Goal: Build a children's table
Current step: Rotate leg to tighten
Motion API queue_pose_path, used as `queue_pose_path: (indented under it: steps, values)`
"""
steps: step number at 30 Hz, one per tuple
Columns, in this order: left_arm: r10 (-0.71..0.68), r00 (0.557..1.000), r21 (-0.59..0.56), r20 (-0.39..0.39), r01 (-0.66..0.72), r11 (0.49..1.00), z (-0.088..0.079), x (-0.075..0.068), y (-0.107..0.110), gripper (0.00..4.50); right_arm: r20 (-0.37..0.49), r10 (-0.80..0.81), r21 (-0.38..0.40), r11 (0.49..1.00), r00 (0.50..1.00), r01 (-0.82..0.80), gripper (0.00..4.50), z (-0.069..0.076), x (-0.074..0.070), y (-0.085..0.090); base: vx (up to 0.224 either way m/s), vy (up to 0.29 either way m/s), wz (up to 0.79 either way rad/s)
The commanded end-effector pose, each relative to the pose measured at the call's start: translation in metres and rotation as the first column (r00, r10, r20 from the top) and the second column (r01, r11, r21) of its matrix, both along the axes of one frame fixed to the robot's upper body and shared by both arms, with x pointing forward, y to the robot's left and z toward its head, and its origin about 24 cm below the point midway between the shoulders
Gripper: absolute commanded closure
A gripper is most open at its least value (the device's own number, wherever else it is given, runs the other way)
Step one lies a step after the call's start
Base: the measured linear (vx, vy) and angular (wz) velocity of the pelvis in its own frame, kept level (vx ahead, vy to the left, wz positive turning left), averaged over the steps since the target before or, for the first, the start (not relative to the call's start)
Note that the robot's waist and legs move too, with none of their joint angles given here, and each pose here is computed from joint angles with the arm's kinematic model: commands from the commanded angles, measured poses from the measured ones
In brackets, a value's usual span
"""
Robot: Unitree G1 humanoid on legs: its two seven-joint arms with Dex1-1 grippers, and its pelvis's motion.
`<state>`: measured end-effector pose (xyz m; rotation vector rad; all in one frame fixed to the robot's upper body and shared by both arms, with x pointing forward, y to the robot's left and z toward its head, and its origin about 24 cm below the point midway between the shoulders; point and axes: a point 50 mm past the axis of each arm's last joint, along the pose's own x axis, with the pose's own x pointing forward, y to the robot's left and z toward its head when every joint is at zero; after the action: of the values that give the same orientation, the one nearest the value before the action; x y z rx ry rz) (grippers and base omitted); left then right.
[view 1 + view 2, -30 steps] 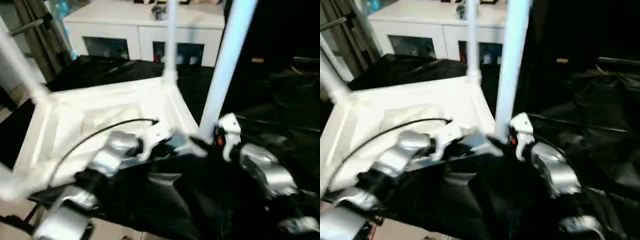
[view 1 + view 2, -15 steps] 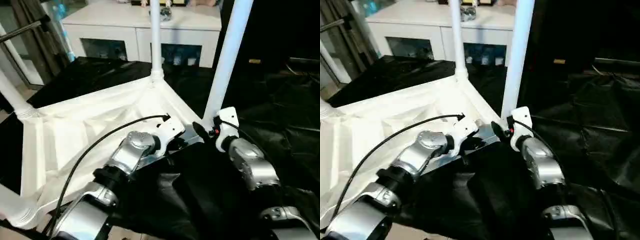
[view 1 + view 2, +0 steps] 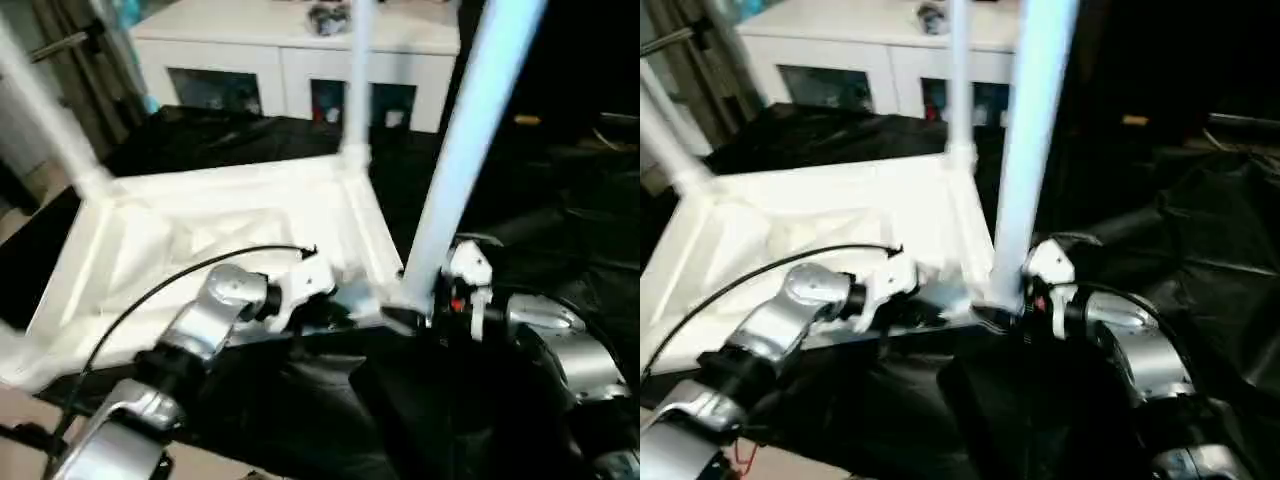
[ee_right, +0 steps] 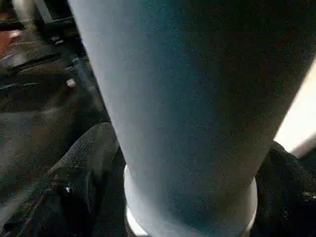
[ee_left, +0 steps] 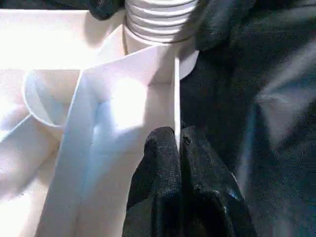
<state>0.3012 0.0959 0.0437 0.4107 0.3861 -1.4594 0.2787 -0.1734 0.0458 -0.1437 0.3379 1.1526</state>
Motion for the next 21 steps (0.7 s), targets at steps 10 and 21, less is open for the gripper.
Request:
queue_pose_path:
  steps: [10,21]
  values:
    - [-0.045,0.999,-0.008,-0.010,0.045,0.999,0.001,-0.006,0.000,4.50,-0.077,0.107,0.036,0.994,0.991,-0.105,1.49,-0.004,-0.012,0.017,0.000,0.000,0.00]
    - [0.353,0.935,-0.037,0.043,-0.352,0.935,0.000,0.026,-0.039,4.50,-0.083,-0.530,-0.051,0.848,0.844,0.528,1.78,-0.038,0.030,0.030,0.000,0.000,0.00]
